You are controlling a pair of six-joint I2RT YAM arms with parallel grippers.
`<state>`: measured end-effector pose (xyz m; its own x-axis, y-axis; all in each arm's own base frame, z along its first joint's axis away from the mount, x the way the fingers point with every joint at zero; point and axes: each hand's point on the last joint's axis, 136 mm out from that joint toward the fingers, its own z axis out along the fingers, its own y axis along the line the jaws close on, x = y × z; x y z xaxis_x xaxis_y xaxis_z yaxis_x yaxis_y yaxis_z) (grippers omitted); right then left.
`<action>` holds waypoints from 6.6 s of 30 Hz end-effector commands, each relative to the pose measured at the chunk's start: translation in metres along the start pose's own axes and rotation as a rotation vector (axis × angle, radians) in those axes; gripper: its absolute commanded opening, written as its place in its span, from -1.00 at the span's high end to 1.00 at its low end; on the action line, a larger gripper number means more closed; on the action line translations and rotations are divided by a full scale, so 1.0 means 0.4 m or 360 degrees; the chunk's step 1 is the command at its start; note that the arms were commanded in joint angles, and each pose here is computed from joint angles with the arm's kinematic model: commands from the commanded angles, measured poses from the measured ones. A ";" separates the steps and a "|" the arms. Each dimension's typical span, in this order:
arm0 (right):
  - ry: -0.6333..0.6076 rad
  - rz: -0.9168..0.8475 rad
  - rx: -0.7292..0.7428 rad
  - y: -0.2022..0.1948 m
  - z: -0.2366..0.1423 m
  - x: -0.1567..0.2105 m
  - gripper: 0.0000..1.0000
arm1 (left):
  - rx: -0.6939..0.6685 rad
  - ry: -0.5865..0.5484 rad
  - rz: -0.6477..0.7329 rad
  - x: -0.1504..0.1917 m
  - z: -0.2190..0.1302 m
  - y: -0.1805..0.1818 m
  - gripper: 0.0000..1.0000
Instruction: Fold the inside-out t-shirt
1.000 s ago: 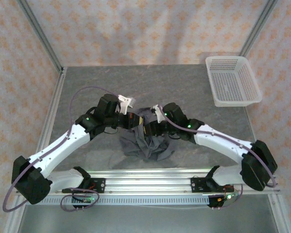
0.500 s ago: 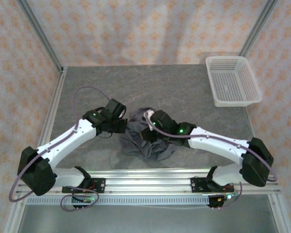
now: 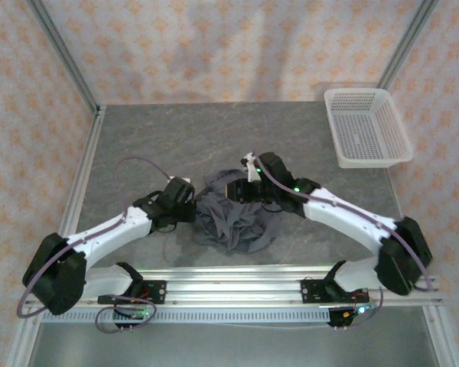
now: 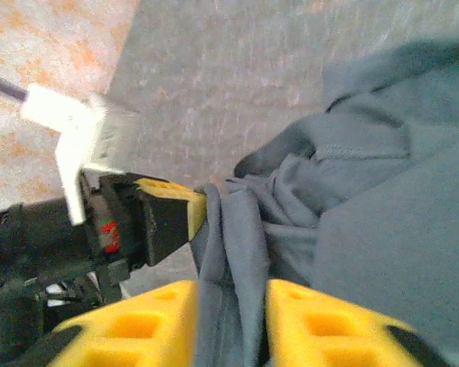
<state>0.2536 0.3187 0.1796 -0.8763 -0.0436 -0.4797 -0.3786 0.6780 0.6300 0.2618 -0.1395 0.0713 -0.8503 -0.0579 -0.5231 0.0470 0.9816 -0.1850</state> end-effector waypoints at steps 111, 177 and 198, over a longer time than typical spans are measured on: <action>-0.0044 0.0242 0.0564 -0.182 0.033 0.057 1.00 | 0.0035 0.0222 -0.0497 -0.027 -0.039 -0.114 -0.21; -0.1334 -0.0279 0.1137 -0.128 -0.486 -0.186 1.00 | 0.0642 -0.0814 -0.0432 -0.596 -0.540 -0.302 0.81; -0.0940 0.0112 0.0625 -0.198 -0.509 -0.172 -0.61 | -0.0059 -0.0057 -0.0378 -0.324 -0.132 -0.103 -0.09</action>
<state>0.2651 0.0332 0.2612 -0.4353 0.4467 -0.7816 0.3040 0.8901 0.3395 0.3498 -0.1625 0.2733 -0.6580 -0.3259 -0.6788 -0.0953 0.9303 -0.3543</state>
